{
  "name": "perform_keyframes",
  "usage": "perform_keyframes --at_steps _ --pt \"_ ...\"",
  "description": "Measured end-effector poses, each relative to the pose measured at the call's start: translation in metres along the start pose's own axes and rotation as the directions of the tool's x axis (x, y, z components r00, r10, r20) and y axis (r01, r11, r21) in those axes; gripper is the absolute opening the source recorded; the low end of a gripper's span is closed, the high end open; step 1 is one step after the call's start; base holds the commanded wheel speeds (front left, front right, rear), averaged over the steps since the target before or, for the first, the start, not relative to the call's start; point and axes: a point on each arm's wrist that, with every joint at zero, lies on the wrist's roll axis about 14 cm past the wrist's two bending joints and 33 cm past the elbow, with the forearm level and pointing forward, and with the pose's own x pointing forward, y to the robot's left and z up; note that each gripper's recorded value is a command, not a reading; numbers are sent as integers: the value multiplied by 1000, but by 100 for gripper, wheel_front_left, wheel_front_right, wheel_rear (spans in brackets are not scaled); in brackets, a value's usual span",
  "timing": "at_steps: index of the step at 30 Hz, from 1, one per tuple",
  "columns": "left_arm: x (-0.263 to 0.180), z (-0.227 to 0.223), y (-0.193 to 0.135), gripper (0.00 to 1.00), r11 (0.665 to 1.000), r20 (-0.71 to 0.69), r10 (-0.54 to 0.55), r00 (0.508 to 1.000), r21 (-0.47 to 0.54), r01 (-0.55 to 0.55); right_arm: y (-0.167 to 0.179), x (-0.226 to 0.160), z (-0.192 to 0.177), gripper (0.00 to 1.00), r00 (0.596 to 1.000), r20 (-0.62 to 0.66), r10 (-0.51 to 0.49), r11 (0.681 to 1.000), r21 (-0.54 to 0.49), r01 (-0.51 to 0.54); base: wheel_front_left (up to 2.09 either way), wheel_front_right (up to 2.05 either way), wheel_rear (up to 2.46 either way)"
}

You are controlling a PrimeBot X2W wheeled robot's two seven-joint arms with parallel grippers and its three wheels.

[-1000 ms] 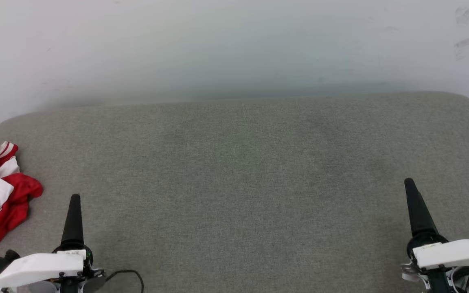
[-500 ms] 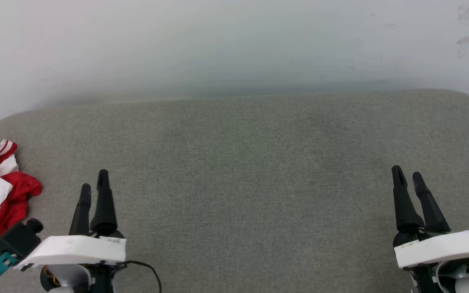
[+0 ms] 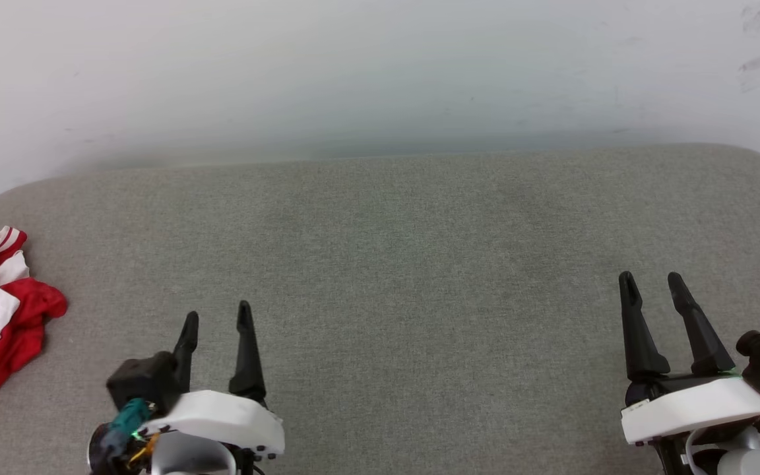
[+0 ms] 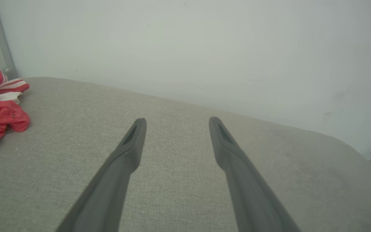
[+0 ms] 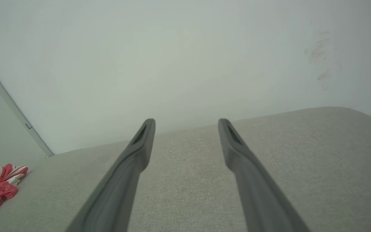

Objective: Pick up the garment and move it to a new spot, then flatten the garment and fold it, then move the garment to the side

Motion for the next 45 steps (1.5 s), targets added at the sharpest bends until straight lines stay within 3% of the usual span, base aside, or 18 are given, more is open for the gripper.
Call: perform_keyframes --at_steps 8,18,27,31,35,39,45 --pt "-4 -15 -10 100 994 -30 -10 999 107 13 0 -3 -5 100 1000 -14 8 995 -102 -10 0 0 0" --pt "-3 -13 -7 100 998 -16 -21 1000 51 22 4 -4 -8 100 999 -18 31 975 -218 -34 0 0 0" --pt "-8 -7 -26 100 974 37 -123 992 195 114 9 -4 -5 100 999 -6 53 958 -283 -53 0 0 0" --pt "-11 -6 -30 100 971 50 -131 990 207 118 9 -5 -4 100 998 4 56 958 -282 -53 0 0 0" --pt "-11 -3 -27 100 983 61 -121 991 147 111 3 -7 -4 100 999 15 32 978 -207 -28 0 0 0" --pt "-12 -2 -22 100 988 68 -122 990 107 114 3 -8 -8 100 1000 7 29 980 -197 -27 0 0 0" --pt "-15 -11 -17 100 984 51 -143 988 114 136 -2 -10 -15 100 1000 -8 12 984 -175 -14 0 0 0"
